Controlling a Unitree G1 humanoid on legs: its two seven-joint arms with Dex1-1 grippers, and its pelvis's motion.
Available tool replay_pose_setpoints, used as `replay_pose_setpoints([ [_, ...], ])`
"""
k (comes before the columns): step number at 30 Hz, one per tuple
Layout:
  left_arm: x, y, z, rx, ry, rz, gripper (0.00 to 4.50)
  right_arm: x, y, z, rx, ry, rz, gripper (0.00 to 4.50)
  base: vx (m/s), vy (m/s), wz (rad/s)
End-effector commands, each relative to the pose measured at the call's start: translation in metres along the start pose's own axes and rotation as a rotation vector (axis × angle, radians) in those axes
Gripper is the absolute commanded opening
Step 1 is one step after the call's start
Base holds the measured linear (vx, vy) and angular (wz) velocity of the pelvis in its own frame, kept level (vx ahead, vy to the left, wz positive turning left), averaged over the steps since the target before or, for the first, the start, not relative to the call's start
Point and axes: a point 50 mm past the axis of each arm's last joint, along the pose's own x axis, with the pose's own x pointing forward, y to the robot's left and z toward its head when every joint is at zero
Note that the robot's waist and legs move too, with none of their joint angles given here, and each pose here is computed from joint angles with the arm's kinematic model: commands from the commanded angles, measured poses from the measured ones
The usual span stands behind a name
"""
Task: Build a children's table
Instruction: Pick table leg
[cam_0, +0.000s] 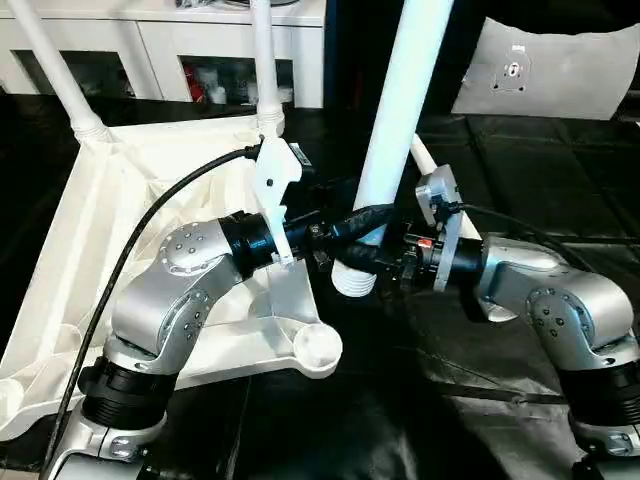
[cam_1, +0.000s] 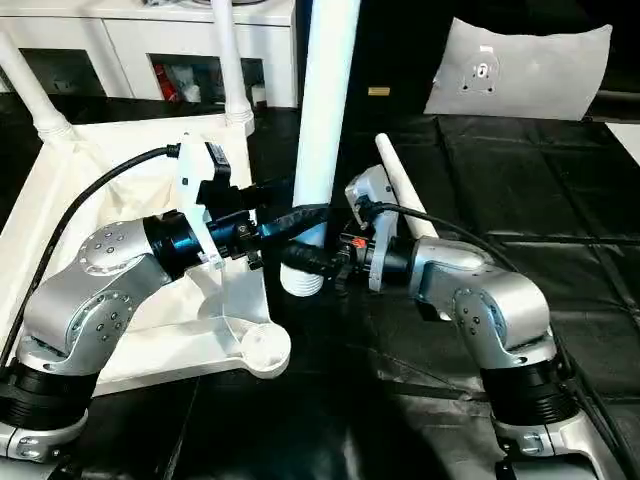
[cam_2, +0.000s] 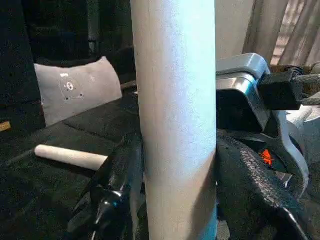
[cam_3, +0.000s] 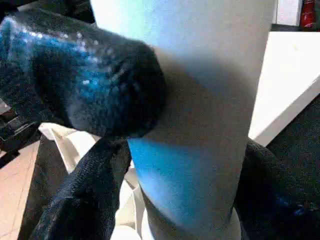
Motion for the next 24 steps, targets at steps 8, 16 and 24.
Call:
replay_pose_setpoints([
  [8,0.001,-0.002,0.009,0.037,-0.018,-0.021,1.88,0.001,-0.004,-0.003,0.017,0.014,-0.027,2.4,0.0,0.0,0.0],
  [16,0.001,-0.003,0.01,0.037,-0.017,-0.038,1.88,0.002,-0.005,-0.004,0.022,0.008,-0.047,2.02,0.0,0.0,0.0],
  [24,0.001,-0.014,0.011,-0.035,-0.03,-0.115,2.58,0.006,-0.003,-0.005,0.044,-0.011,-0.039,1.99,0.0,0.0,0.0],
])
